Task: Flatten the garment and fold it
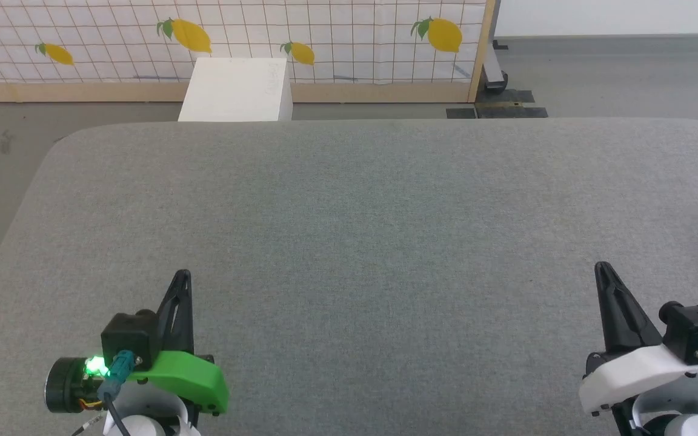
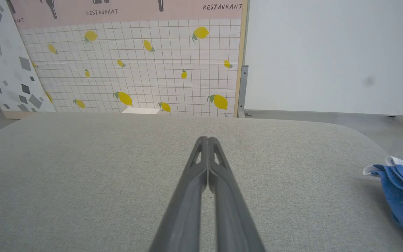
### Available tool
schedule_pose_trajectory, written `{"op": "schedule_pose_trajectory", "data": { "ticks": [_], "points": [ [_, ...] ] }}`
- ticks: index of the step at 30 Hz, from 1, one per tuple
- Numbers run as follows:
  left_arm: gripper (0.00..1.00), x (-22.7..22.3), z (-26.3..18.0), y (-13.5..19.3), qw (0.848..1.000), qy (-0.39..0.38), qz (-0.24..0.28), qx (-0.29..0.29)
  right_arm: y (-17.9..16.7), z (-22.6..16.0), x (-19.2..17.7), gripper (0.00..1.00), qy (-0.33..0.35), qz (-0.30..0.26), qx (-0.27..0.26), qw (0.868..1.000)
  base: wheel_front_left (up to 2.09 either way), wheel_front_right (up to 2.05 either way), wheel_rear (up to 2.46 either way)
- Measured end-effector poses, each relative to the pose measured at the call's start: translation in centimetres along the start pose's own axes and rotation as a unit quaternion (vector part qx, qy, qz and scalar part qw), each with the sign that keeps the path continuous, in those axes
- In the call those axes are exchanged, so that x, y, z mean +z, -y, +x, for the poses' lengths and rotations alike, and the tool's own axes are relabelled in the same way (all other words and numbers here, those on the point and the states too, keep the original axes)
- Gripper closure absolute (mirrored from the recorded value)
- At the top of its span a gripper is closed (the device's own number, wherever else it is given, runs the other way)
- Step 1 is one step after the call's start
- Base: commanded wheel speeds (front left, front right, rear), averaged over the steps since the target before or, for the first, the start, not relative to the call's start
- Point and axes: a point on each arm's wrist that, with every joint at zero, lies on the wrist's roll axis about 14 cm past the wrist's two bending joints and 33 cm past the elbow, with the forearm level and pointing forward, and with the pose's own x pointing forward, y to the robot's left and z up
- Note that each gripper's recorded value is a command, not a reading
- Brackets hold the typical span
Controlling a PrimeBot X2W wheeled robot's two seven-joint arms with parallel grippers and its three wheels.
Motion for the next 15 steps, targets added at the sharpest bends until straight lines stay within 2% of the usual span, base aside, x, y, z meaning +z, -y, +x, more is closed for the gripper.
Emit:
{"op": "schedule_pose_trajectory", "data": {
  "ticks": [15],
  "points": [
    [1.0, 0.36, 0.14, -0.2, 1.0, 0.006, 0.001, 0.006, -0.67, 0.16, -0.28, 1.0, -0.005, -0.005, 0.01, 1.0, 0.0, 0.0, 0.0]
  ]
}}
